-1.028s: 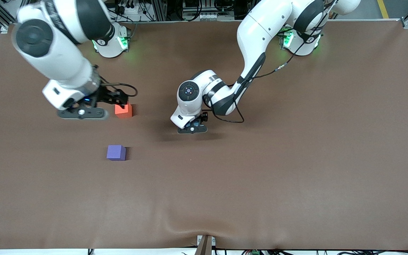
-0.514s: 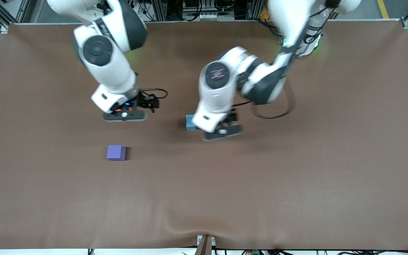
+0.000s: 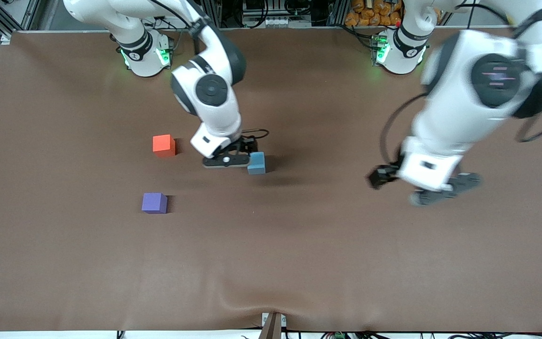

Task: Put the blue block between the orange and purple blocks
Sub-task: 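Grasp the blue cube with the right gripper while the left gripper releases, then carry the blue cube with the right gripper toward the orange cube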

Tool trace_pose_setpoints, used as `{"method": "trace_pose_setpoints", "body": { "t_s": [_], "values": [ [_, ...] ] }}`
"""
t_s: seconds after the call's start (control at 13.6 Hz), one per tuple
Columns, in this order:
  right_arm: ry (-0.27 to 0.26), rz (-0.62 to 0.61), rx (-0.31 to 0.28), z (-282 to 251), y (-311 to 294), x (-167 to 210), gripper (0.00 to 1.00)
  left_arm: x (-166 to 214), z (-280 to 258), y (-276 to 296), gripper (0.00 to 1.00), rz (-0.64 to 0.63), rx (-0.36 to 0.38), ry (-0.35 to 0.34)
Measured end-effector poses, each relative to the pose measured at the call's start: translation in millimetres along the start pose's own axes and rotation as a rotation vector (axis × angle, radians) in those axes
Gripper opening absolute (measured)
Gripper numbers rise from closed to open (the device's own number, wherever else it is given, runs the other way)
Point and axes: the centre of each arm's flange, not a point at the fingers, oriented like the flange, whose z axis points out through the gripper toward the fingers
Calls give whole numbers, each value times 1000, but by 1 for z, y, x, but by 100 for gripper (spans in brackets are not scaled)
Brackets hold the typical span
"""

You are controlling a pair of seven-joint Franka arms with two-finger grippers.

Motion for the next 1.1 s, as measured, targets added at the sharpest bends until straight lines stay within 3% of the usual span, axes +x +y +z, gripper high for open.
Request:
{"method": "trace_pose_setpoints", "body": {
  "t_s": [0.44, 0.59, 0.81, 1.1],
  "values": [
    [52, 67, -91, 72, -67, -8, 100, 43, -17, -118, 100, 123, 51, -21],
    [66, 87, -77, 79, -73, -8, 100, 44, -14, -137, 100, 130, 55, -29],
    [118, 111, -10, 86, -76, -4, 100, 35, -10, -154, 100, 142, 42, 0],
    [125, 107, -3, 100, -72, -5, 100, 17, -20, -159, 100, 166, 35, 9]
  ]
}}
